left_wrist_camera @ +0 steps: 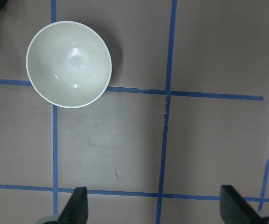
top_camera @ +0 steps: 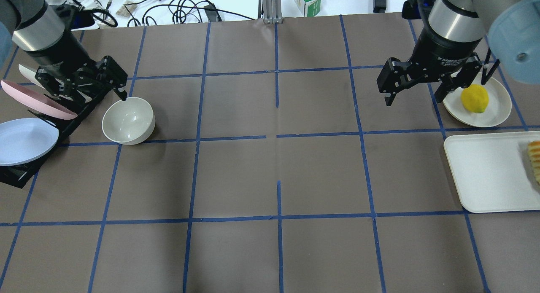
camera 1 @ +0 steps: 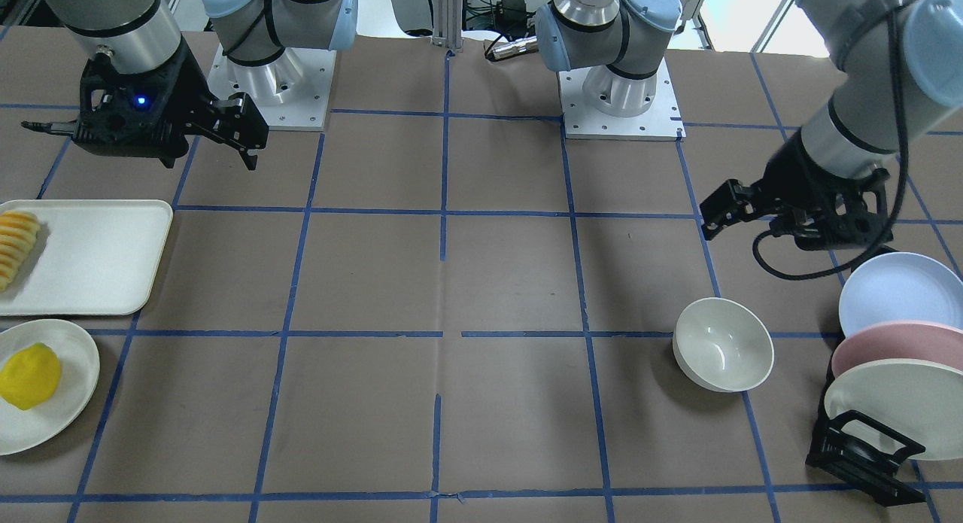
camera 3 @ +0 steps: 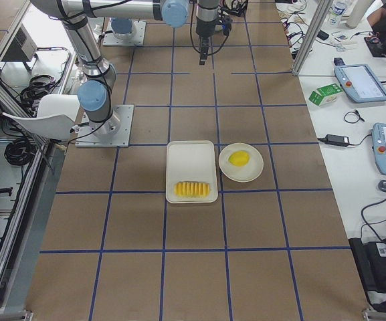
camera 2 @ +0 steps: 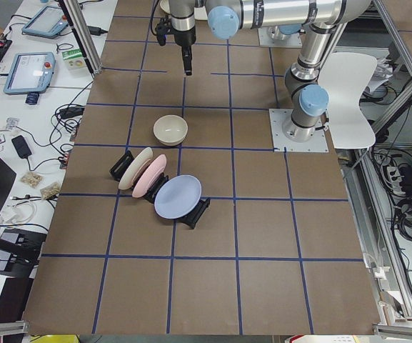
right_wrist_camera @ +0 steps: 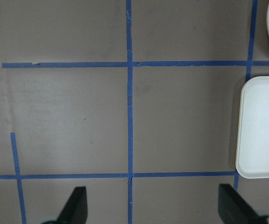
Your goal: Place bowl and put lemon in it
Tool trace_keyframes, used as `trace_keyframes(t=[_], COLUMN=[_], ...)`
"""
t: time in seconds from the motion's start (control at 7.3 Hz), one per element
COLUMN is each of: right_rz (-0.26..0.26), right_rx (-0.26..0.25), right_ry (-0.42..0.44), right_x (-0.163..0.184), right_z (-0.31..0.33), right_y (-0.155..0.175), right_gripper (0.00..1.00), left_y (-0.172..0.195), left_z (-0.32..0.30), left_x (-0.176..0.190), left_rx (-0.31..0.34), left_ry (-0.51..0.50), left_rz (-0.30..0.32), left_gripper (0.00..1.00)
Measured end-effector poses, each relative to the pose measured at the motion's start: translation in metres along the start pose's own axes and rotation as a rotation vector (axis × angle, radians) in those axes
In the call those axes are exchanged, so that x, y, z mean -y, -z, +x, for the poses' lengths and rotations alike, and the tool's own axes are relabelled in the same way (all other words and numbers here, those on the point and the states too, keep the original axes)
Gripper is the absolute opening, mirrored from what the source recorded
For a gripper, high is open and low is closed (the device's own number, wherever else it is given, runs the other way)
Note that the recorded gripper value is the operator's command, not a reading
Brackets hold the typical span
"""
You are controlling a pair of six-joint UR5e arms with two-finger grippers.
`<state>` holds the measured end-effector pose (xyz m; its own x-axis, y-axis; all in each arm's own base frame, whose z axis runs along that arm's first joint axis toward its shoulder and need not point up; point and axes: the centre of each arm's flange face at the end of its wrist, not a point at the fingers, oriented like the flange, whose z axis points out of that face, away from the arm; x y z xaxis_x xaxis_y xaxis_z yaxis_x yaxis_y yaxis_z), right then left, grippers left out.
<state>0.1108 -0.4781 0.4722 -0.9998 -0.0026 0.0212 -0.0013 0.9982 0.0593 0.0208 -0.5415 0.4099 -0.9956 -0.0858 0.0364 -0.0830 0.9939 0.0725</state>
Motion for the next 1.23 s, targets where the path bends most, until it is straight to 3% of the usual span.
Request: trace_keyframes(t=[0.14,0.41,0.82,0.96,1.23], right_rz=[-0.012,-0.009,0.033,0.034,0.029], right_rx=[-0.001,0.01,-0.017,-0.06,-0.118], right_ry=[-0.02,-0.073,0.043,0.085,0.159], right_x=[0.012,0.073,0.133,0.146,0.159], right_z=[0.012,0.095,0.212,0.229,0.253], right_y=[-0.011,-0.061,-0.144,-0.169,-0.203], right_gripper=[1.0,1.0,1.0,1.0,1.0], left_y=[-0.037,-0.097,-0.145,-0.156,-0.174], left_z=[-0.027,-0.053,-0.083,-0.087,-0.091], left_x=[0.015,0.042,0.059,0.061,0.067], left_rx=[0.002,0.01,0.006,0.002,0.002], left_ry=[-0.006,-0.02,-0.026,-0.022,-0.023], left_rz=[0.021,0.046,0.034,0.027,0.023], left_gripper=[1.0,1.0,1.0,0.95,0.68])
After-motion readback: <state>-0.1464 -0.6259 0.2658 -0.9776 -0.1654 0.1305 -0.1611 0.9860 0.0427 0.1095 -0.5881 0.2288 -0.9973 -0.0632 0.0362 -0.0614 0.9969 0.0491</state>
